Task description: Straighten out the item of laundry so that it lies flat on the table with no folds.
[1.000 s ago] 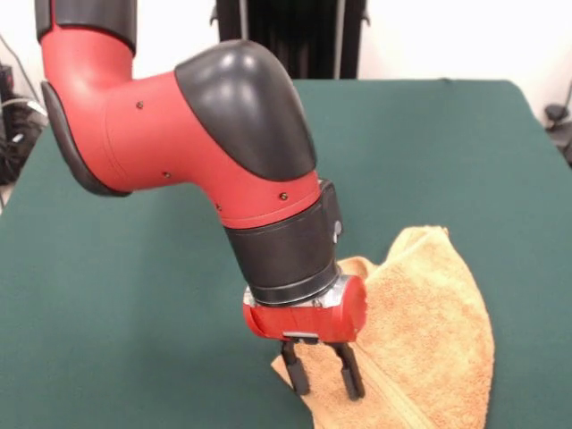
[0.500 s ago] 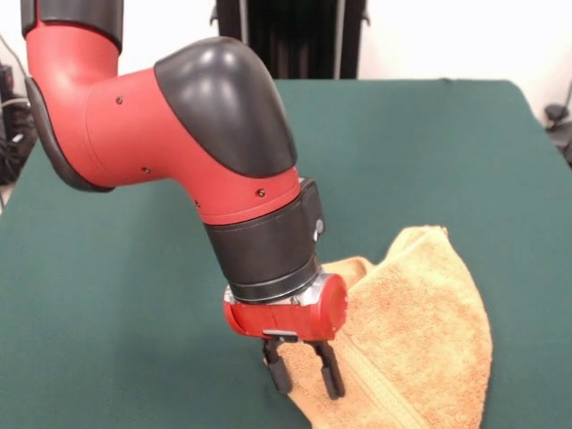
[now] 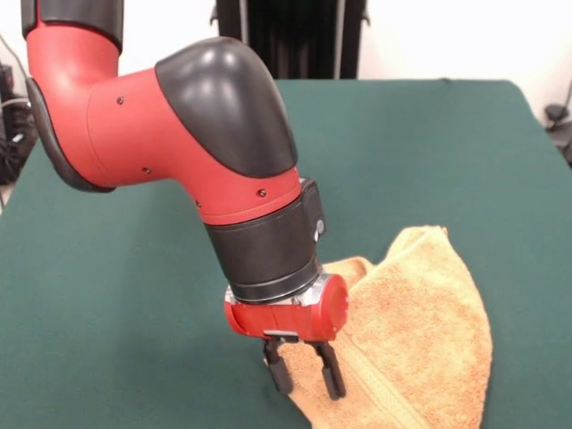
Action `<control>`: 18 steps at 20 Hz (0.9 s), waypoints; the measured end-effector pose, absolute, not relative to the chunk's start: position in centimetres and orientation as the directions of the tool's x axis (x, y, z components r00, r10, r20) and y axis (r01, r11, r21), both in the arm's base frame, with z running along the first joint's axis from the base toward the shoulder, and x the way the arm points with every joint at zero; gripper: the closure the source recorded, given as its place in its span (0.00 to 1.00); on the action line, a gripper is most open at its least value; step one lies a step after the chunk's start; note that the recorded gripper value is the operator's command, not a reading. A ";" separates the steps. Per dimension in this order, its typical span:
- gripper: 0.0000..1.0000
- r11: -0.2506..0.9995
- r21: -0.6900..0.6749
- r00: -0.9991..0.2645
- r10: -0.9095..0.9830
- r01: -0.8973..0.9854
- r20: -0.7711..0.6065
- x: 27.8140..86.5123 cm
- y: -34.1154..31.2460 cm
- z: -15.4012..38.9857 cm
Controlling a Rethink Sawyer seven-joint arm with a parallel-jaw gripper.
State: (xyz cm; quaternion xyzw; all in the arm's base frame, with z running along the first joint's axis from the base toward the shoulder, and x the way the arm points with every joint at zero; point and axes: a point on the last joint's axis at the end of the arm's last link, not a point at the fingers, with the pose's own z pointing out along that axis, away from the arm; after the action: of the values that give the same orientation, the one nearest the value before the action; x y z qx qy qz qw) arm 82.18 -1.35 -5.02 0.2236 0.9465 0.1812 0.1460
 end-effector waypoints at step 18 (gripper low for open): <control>0.00 0.834 0.412 -0.852 0.480 0.367 -0.212 82.4 -1.2 -5.1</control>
State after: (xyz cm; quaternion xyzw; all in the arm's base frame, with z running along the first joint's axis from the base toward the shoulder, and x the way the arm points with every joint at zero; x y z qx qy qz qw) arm 82.35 -1.20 -5.13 0.2241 0.9450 0.1811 0.1549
